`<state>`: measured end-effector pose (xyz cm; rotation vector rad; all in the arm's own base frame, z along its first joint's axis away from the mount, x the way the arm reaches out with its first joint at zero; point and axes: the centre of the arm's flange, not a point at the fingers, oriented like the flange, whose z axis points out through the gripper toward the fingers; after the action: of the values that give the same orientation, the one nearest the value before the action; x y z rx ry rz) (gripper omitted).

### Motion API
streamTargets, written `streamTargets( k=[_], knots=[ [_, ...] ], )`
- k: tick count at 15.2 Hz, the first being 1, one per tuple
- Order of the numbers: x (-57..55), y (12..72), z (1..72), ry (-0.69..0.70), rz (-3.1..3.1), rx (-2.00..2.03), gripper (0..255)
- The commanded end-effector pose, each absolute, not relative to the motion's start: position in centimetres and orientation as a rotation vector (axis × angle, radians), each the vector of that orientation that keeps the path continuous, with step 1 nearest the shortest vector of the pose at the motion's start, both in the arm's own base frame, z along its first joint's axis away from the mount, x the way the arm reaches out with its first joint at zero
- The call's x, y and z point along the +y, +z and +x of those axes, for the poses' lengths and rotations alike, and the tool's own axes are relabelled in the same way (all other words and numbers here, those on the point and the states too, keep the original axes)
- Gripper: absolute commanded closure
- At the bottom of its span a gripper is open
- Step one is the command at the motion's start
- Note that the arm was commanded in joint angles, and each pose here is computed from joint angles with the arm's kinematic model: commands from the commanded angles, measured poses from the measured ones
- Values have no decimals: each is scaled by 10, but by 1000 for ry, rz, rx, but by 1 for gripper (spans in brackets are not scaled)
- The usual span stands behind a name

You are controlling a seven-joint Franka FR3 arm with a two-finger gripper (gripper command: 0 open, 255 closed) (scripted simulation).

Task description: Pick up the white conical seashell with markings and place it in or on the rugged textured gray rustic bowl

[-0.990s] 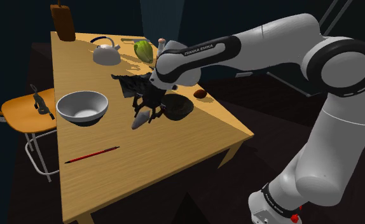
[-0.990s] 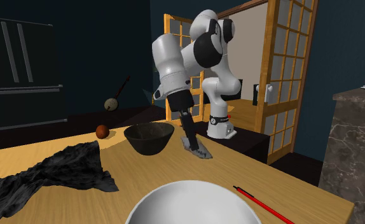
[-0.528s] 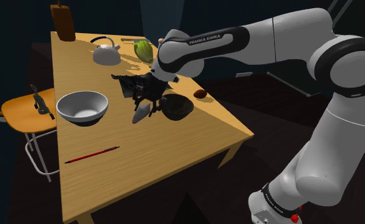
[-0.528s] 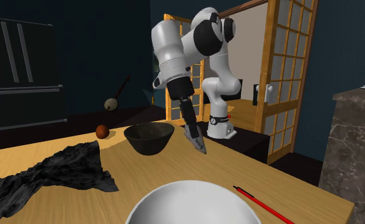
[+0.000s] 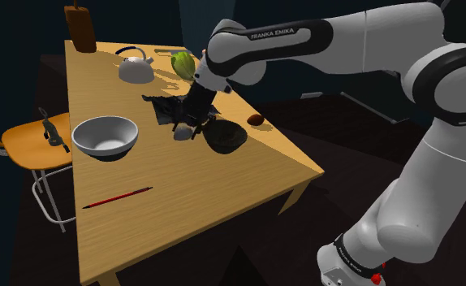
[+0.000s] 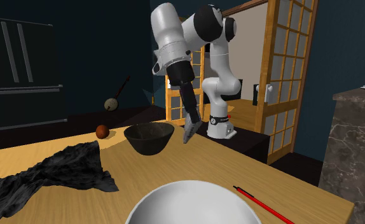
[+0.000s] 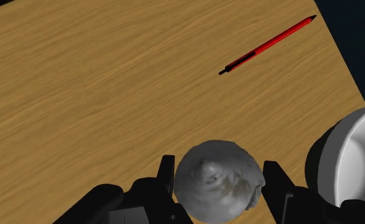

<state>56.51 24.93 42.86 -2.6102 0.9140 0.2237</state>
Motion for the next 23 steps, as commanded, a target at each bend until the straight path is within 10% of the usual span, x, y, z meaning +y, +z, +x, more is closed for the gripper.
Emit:
streamTargets(
  k=[1,23],
  knots=[
    [250,438,566,224,-2610,914,255],
    [33,422,593,224,-2610,914,255]
  ],
)
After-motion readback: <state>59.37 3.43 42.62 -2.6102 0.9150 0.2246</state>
